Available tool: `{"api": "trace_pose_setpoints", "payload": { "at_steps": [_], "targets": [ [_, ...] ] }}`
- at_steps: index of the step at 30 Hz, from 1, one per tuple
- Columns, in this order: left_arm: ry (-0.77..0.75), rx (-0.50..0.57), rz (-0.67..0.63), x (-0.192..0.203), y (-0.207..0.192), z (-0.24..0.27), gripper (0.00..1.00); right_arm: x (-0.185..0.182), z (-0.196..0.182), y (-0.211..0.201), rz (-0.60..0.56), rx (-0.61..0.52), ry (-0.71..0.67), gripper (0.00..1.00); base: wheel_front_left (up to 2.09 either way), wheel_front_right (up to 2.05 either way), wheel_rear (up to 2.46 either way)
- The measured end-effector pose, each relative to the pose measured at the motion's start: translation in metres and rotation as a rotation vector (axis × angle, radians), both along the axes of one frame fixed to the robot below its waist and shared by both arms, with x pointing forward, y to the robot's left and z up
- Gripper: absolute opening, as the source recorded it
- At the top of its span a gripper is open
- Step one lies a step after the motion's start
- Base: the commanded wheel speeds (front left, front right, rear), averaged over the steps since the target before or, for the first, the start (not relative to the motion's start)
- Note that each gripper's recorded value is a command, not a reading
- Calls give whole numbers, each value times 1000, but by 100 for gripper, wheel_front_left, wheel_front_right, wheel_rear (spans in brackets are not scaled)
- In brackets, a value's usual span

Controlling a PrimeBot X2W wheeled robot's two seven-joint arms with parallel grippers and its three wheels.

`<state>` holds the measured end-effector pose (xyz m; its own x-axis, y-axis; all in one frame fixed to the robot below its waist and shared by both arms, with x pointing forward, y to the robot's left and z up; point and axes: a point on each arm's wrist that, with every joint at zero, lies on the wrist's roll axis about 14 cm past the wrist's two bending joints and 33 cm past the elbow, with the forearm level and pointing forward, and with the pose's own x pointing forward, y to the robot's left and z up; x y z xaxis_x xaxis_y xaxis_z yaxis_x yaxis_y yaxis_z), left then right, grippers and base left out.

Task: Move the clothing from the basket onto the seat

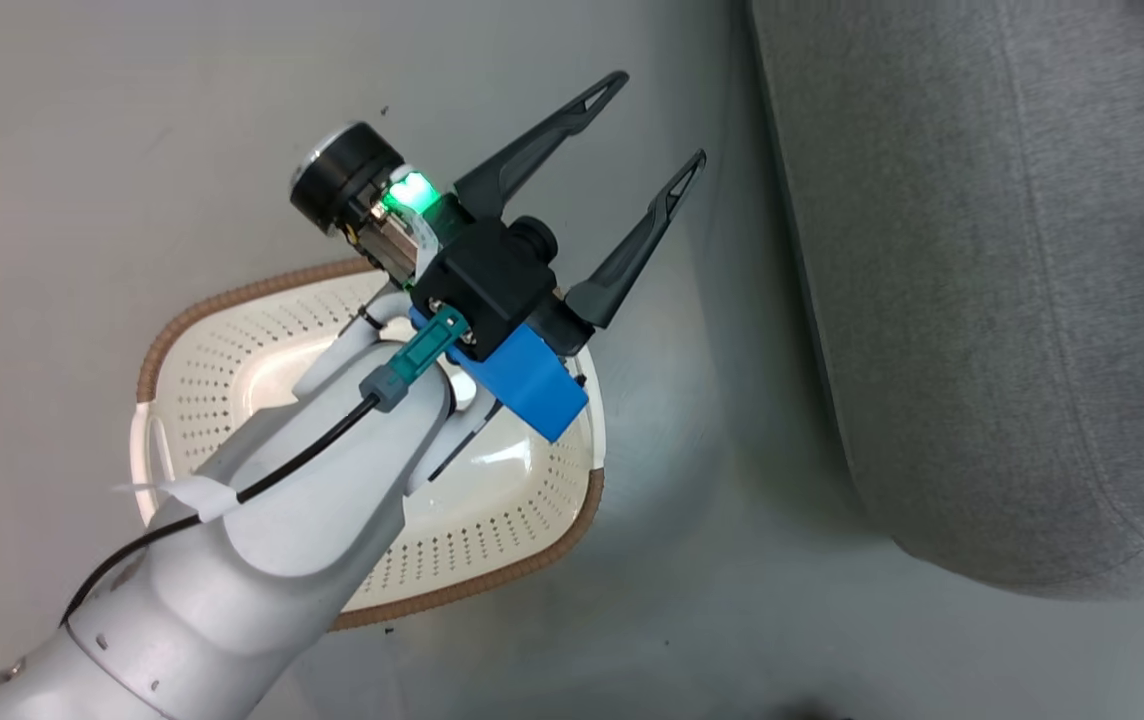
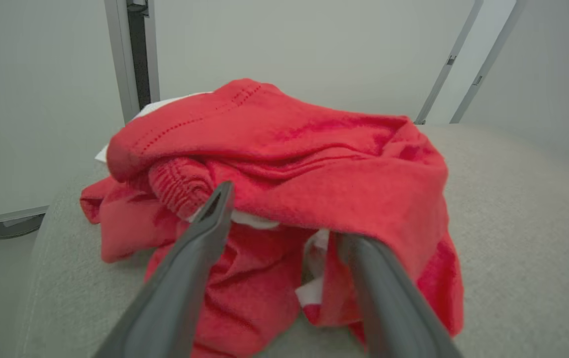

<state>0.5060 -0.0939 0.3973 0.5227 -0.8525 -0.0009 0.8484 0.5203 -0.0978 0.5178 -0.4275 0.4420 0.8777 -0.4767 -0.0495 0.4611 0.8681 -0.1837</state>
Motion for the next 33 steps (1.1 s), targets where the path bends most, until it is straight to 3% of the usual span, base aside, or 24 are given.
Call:
{"api": "trace_pose_setpoints", "payload": {
  "at_steps": [6,16,25,33],
  "targets": [
    [-15,-36,49,-7,4,32,100,-39,-9,22,31,32,46,100,0,0,0],
    [-28,-36,262,-14,52,67,100,-60,32,93,190,62,-73,100,0,0,0],
    [-61,-50,530,-33,126,99,100,-84,71,149,327,86,-190,100,0,0,0],
    [-107,-37,808,-75,219,119,100,-101,99,211,487,125,-275,100,0,0,0]
  ]
}}
